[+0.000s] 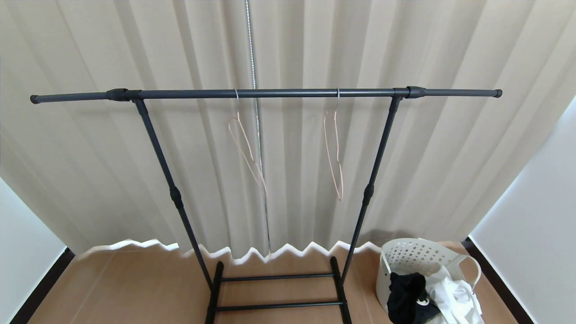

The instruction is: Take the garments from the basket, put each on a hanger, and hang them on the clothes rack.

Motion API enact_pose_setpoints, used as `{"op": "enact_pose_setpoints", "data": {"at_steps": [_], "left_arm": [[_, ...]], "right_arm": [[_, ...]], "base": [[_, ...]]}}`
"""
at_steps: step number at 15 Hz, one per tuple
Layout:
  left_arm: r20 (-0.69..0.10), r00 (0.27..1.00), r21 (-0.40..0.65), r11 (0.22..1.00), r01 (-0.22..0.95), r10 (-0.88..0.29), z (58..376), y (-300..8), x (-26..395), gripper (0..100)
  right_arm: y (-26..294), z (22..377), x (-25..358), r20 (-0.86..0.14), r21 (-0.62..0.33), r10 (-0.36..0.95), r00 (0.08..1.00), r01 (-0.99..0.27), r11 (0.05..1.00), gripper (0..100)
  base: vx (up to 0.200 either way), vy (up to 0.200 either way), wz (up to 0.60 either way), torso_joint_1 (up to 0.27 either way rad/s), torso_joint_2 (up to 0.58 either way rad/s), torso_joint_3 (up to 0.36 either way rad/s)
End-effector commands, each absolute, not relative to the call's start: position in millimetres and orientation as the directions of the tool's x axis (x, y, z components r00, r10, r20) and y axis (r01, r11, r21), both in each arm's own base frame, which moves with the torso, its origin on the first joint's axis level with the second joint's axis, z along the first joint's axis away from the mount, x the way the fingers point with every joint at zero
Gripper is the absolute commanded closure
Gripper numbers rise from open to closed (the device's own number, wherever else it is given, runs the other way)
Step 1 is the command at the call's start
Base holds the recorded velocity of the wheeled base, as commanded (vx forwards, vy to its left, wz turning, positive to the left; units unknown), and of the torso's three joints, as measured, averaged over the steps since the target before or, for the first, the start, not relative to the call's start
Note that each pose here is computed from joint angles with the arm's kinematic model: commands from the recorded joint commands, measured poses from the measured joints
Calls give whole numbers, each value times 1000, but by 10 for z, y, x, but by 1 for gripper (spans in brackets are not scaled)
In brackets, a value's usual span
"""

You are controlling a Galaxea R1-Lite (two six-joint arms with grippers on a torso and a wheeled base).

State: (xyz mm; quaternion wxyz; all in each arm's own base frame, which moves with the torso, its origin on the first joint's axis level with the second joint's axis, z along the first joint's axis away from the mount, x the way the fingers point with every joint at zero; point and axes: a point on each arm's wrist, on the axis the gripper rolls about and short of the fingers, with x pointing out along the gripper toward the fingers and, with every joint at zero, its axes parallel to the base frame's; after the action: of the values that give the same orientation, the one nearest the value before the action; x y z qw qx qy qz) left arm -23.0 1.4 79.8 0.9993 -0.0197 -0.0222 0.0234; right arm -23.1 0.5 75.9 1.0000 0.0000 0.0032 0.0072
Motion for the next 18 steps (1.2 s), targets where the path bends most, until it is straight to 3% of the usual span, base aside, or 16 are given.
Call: {"op": "enact_pose_setpoints", "data": {"at_steps": [1,18], "left_arm": [[43,998,-41,998,-46,48,799,13,-229,0],[43,998,-41,998,-47,49,799,14,-229,0]], "right_arm": [[5,761,-230,-8,3,14,1000,-14,1000,0],[5,761,-232,-6,0,14,1000,-14,1000,0]], "base": [[0,0,0,0,0,0],[0,0,0,0,0,0]]}}
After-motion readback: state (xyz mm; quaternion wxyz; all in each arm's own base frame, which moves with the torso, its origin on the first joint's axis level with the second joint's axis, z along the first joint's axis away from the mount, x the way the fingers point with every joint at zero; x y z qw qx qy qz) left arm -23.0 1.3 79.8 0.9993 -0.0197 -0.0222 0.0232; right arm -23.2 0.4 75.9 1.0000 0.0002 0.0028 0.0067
